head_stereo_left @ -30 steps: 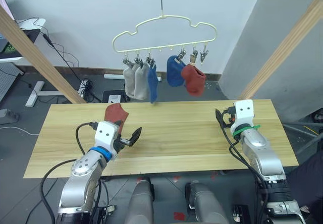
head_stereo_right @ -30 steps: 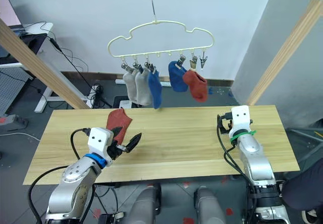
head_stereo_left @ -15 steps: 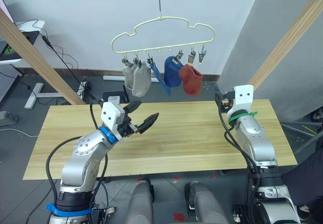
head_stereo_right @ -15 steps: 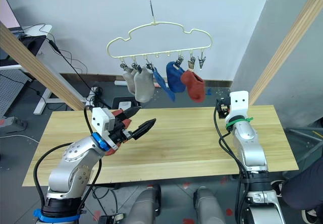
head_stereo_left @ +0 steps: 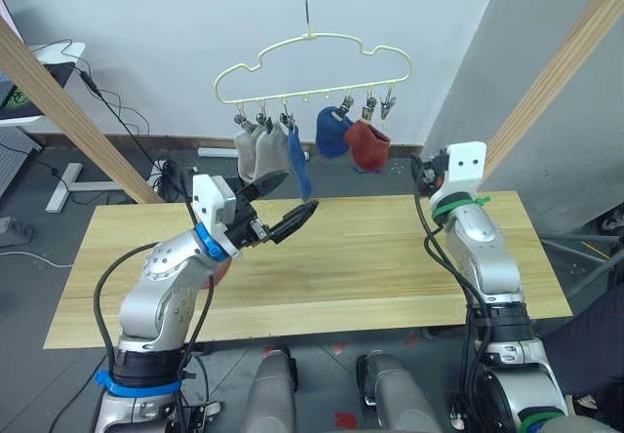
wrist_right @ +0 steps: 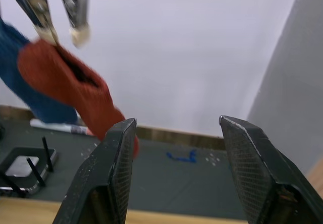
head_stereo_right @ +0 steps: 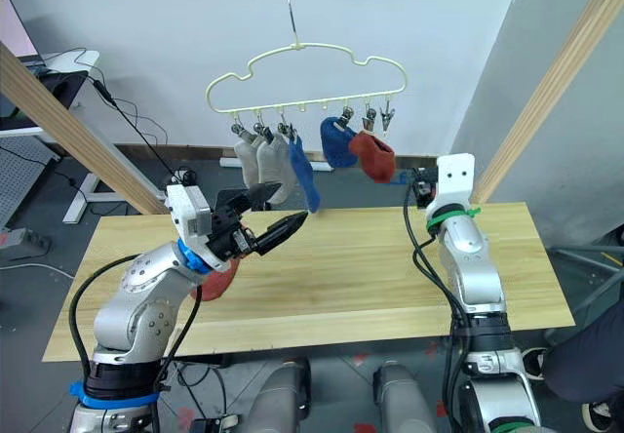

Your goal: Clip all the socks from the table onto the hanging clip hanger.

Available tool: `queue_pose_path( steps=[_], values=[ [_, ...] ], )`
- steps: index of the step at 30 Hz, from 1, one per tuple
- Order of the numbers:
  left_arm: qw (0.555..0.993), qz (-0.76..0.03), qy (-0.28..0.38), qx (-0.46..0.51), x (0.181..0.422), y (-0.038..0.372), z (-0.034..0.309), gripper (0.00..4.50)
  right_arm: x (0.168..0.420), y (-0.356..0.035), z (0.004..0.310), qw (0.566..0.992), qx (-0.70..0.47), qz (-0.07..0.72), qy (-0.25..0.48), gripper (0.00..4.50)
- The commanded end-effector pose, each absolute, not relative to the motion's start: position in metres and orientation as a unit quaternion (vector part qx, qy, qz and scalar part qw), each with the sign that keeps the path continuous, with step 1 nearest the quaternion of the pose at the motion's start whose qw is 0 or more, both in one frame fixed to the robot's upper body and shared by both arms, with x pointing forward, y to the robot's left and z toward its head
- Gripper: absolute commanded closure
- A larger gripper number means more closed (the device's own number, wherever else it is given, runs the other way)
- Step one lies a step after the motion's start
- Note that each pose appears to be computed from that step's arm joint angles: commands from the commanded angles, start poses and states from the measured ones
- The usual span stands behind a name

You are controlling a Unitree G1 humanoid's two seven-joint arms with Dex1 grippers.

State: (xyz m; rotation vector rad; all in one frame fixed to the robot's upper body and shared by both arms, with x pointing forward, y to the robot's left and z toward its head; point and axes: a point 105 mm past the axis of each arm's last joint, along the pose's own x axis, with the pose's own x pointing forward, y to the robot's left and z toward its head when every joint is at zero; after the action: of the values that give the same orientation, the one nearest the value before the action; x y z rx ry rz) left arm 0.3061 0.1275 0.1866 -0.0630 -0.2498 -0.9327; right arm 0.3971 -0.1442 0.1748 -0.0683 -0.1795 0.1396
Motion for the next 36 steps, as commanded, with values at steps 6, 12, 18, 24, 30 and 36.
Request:
queue_pose_path(
  steps=[6, 12, 18, 24, 30, 36],
  values=[
    [0.891, -0.430, -0.145, -0.025, 0.309, 0.134, 0.196, 0.00, 0.404, -0.121, 0.217, 0.985, -0.010, 0.092, -0.149, 1.96],
    [0.892, -0.427, -0.148, -0.020, 0.309, 0.135, 0.199, 0.00, 0.412, -0.113, 0.225, 0.983, -0.009, 0.097, -0.157, 2.70],
    [0.893, -0.425, -0.147, -0.020, 0.308, 0.135, 0.200, 0.00, 0.418, -0.103, 0.230, 0.982, -0.005, 0.100, -0.162, 2.70],
    [0.894, -0.421, -0.151, -0.017, 0.307, 0.134, 0.202, 0.00, 0.427, -0.101, 0.241, 0.981, 0.015, 0.088, -0.170, 2.70],
    [0.895, -0.419, -0.152, -0.015, 0.307, 0.136, 0.203, 0.00, 0.430, -0.093, 0.245, 0.980, 0.017, 0.095, -0.173, 2.70],
    [0.895, -0.418, -0.151, -0.017, 0.308, 0.134, 0.203, 0.00, 0.433, -0.093, 0.246, 0.981, 0.013, 0.085, -0.171, 2.70]
  ],
)
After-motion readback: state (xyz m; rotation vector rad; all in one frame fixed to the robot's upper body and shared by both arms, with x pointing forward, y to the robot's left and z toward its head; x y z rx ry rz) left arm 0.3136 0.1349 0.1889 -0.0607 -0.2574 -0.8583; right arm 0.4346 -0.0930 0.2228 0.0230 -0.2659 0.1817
